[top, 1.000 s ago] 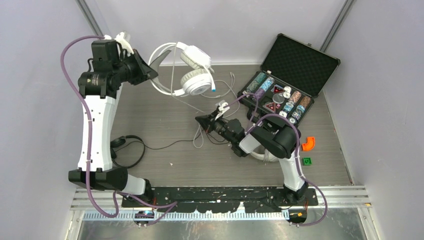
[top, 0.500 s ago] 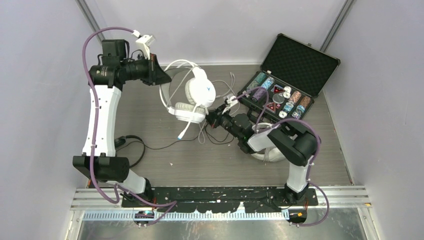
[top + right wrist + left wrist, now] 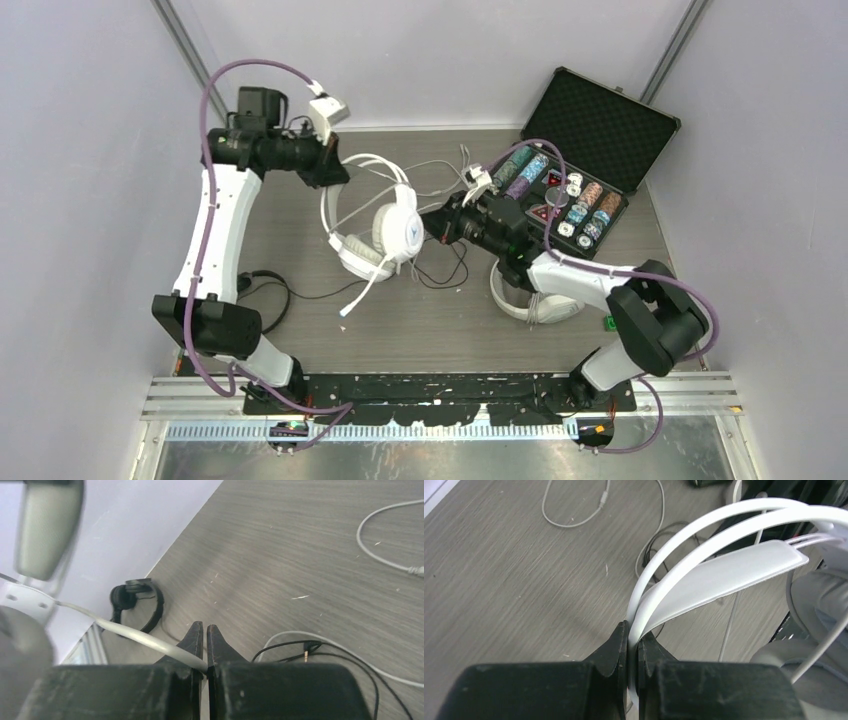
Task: Wrap the headphones
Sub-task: Wrap the headphones cable around the headphones.
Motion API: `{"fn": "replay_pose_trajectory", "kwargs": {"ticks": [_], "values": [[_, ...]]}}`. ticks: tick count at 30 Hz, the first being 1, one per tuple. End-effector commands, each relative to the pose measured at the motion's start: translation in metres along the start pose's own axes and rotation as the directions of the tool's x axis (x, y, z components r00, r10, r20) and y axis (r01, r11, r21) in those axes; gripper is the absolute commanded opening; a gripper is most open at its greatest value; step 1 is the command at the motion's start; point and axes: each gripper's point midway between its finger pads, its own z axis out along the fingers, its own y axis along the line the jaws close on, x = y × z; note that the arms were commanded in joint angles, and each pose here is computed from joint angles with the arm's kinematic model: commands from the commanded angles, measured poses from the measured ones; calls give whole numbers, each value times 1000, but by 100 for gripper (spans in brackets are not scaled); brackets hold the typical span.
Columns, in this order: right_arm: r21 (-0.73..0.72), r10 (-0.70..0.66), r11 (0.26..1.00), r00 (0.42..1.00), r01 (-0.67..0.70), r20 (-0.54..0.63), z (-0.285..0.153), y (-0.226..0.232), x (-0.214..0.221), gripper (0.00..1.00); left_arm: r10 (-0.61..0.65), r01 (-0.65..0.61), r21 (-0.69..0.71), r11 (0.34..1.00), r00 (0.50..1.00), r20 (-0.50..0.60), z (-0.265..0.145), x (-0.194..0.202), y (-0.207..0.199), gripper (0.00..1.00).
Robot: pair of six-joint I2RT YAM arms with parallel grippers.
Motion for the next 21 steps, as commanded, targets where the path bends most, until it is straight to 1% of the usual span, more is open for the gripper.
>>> {"fn": "replay_pose_trajectory", "kwargs": {"ticks": [1, 3, 5, 10, 12, 15, 18, 21], "values": [[-73, 88, 992, 987, -99, -137, -17, 33, -18, 0, 176, -179, -27, 983, 978, -109, 11, 17, -6, 0], [-78, 98, 990, 978, -114, -183, -26, 41, -22, 0, 209, -223, -78, 972, 965, -155, 14, 22, 2, 0], [-84, 106, 988, 970, -127, -221, -33, 49, -23, 0, 223, -243, -113, 963, 961, -166, 14, 22, 7, 0], [-74, 140, 983, 945, -169, -295, -45, 59, -23, 0, 299, -321, -205, 925, 945, -130, 9, 11, 15, 0], [-94, 146, 978, 934, -186, -326, -50, 66, -22, 0, 336, -356, -226, 907, 934, -124, 9, 9, 14, 0], [-122, 146, 971, 915, -206, -377, -55, 76, -21, 0, 427, -448, -229, 864, 894, -137, 11, 7, 5, 0], [-144, 149, 963, 896, -228, -417, -61, 85, -21, 0, 524, -546, -244, 801, 838, -154, 13, 0, -1, 0], [-168, 159, 953, 887, -254, -434, -68, 94, -25, 0, 560, -589, -279, 758, 808, -183, 9, -5, 0, 0]]}}
